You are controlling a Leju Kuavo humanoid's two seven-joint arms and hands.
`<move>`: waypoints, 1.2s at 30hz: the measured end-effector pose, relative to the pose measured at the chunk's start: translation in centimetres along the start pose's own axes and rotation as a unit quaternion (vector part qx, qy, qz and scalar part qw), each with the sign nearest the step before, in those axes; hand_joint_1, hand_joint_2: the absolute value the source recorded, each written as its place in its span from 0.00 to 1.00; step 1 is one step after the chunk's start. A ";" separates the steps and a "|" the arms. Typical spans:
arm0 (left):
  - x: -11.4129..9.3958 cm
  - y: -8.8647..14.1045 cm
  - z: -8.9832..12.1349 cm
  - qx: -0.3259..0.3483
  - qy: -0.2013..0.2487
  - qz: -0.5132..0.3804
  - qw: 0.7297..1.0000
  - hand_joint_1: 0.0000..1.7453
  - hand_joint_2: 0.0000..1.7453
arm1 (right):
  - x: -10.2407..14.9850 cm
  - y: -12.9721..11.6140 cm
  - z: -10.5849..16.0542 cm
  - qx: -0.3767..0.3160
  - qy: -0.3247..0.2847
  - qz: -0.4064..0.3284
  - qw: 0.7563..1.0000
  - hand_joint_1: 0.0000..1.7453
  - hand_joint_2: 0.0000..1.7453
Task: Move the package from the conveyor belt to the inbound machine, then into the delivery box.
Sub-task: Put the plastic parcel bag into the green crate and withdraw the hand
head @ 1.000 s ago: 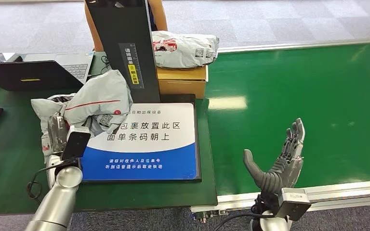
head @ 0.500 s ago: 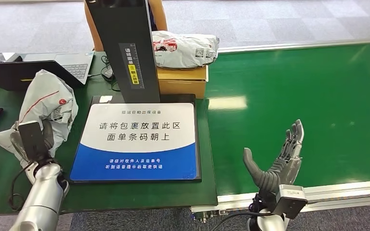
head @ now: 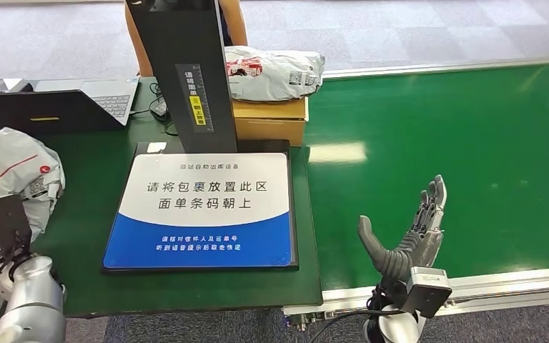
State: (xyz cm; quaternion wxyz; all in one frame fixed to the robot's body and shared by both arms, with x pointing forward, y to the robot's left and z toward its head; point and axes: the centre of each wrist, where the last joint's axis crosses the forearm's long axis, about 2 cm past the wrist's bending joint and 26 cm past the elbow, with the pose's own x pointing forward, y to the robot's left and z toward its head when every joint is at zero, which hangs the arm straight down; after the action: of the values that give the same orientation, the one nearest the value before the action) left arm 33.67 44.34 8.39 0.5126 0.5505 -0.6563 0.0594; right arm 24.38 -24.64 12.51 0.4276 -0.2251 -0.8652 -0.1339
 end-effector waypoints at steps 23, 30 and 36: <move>3.9 -3.4 3.0 -0.170 0.058 0.306 0.935 0.00 0.00 | 0.0 0.3 0.0 0.007 -0.001 -0.003 1.000 0.00 1.00; 6.6 -3.1 5.8 -0.307 -0.013 0.435 0.846 0.00 1.00 | -0.2 0.0 0.2 0.016 -0.005 -0.005 1.000 0.00 1.00; 9.7 -2.4 8.4 -0.354 -0.080 0.439 0.822 0.00 1.00 | -0.1 0.1 0.3 0.027 -0.004 -0.010 1.000 0.00 1.00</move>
State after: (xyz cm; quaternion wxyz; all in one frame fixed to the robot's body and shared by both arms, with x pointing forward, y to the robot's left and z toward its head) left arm 31.72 31.59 10.48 0.5370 -0.0123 -0.8435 -0.0023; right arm 24.28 -24.44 12.24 0.4289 -0.2056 -0.8723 -0.1133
